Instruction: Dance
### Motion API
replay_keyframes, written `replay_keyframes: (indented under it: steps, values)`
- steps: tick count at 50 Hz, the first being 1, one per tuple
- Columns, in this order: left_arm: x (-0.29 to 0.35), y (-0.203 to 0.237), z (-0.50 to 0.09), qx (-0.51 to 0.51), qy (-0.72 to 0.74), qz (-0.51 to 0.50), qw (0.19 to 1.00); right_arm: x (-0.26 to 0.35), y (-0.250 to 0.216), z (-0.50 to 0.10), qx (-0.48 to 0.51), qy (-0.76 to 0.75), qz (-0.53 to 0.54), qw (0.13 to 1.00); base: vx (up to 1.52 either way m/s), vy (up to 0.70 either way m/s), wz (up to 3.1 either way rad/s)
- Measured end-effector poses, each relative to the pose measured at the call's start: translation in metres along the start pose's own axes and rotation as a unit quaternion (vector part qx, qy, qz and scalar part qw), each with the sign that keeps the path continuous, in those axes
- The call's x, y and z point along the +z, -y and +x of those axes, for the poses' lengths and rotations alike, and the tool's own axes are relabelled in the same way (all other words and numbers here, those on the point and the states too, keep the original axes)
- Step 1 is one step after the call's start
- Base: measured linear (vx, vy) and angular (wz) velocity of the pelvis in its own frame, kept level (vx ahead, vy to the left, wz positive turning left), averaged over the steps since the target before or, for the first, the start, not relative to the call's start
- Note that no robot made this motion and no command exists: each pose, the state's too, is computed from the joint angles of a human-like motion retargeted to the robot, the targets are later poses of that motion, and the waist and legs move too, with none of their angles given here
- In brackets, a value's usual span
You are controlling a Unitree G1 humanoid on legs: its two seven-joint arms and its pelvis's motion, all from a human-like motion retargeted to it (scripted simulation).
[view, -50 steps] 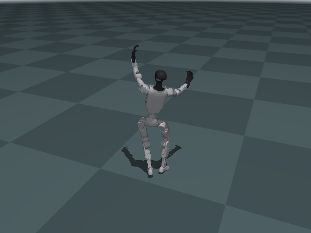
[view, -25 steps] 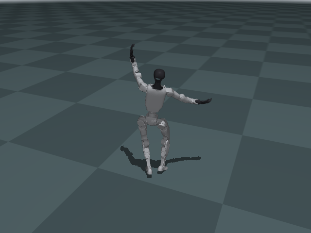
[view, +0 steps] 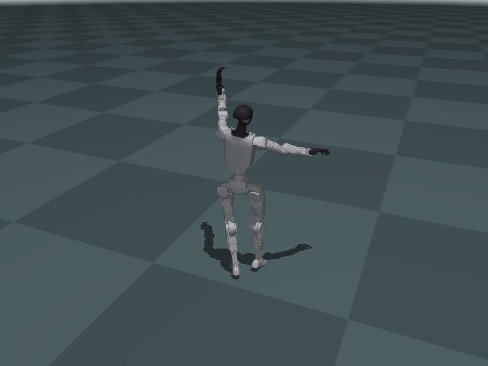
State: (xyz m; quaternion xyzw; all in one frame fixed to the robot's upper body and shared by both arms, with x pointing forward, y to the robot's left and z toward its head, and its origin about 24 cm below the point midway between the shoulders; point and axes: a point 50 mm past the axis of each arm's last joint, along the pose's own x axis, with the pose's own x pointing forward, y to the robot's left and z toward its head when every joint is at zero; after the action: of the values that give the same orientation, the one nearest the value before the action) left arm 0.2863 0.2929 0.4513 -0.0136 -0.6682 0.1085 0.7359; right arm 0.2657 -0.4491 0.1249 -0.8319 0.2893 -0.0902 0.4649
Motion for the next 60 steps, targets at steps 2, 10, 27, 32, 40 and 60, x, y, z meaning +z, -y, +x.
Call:
replay_keyframes:
  steps: [2,10,27,32,40,60]
  values:
    - [0.000,-0.001,0.000,0.004,0.001,-0.011,1.000,-0.006,0.010,0.003,0.076,0.009,-0.044,0.996,-0.06,-0.03,0.04]
    - [0.009,0.009,0.010,-0.012,0.023,-0.047,0.999,-0.087,0.047,-0.021,0.234,-0.015,0.235,0.943,-0.11,-0.05,0.59]
    - [0.032,0.015,0.021,-0.001,0.085,-0.112,0.990,-0.205,-0.053,-0.154,-0.560,0.198,0.800,0.084,-0.01,-0.09,0.85]
    - [0.032,0.012,0.018,0.022,0.091,-0.128,0.987,-0.183,-0.132,-0.199,-0.671,0.135,0.725,-0.083,-0.03,-0.03,0.46]
    - [0.032,-0.003,0.012,0.050,0.096,-0.120,0.987,-0.129,-0.204,-0.235,-0.693,0.033,0.689,-0.210,-0.02,0.03,0.11]
    - [0.058,-0.091,-0.049,0.099,0.094,0.106,0.985,-0.171,-0.184,-0.240,-0.489,-0.178,0.846,0.114,-0.08,-0.19,0.13]
